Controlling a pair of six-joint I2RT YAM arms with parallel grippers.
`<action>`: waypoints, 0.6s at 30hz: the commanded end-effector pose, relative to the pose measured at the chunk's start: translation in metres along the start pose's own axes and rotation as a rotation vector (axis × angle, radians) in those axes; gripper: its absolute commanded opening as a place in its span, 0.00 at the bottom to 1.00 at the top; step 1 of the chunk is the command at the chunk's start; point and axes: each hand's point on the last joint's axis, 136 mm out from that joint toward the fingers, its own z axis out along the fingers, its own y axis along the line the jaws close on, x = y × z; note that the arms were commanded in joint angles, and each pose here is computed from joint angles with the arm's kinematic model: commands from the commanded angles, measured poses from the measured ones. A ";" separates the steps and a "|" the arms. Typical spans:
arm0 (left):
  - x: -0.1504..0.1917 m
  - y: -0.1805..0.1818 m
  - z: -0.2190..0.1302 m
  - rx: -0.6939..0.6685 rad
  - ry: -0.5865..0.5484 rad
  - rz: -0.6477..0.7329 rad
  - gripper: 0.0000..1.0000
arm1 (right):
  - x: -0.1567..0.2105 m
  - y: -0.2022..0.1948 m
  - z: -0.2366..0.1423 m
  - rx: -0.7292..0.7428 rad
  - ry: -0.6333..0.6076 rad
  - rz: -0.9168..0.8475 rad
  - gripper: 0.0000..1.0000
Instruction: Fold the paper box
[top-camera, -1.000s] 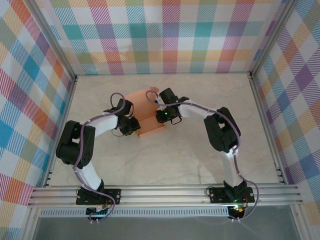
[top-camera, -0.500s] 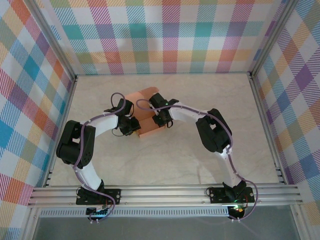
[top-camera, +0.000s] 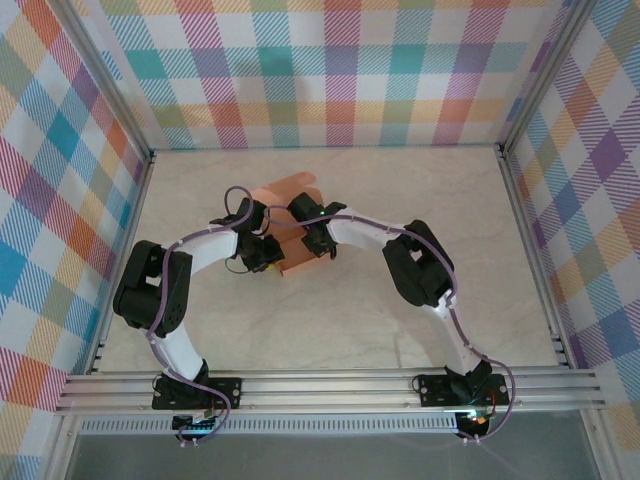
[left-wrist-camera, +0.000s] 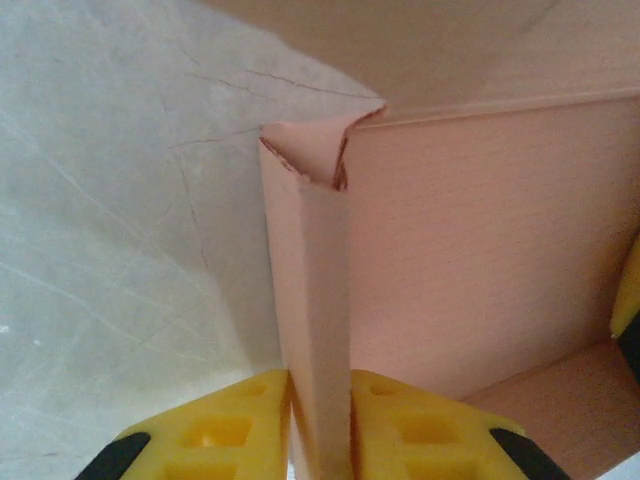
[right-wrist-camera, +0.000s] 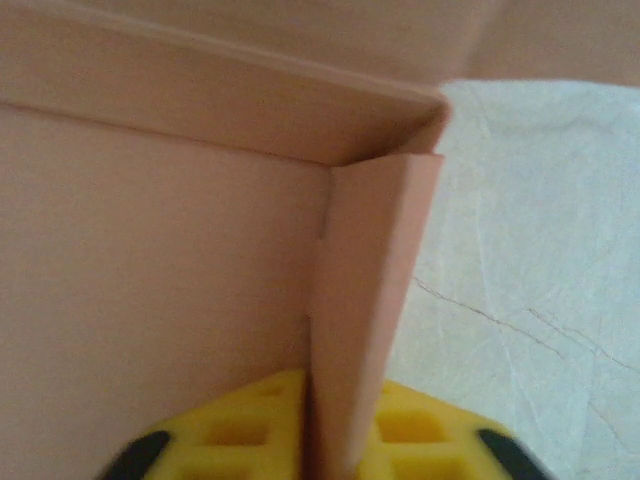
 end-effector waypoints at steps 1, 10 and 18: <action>-0.001 -0.006 0.003 0.008 0.002 0.030 0.20 | 0.027 0.003 0.013 0.037 0.099 -0.076 0.00; -0.001 -0.006 0.003 0.005 0.004 0.031 0.20 | 0.031 0.002 0.012 0.053 0.099 -0.051 0.11; -0.001 -0.009 -0.005 0.005 0.002 0.046 0.21 | 0.000 0.005 -0.026 -0.088 -0.050 0.074 0.42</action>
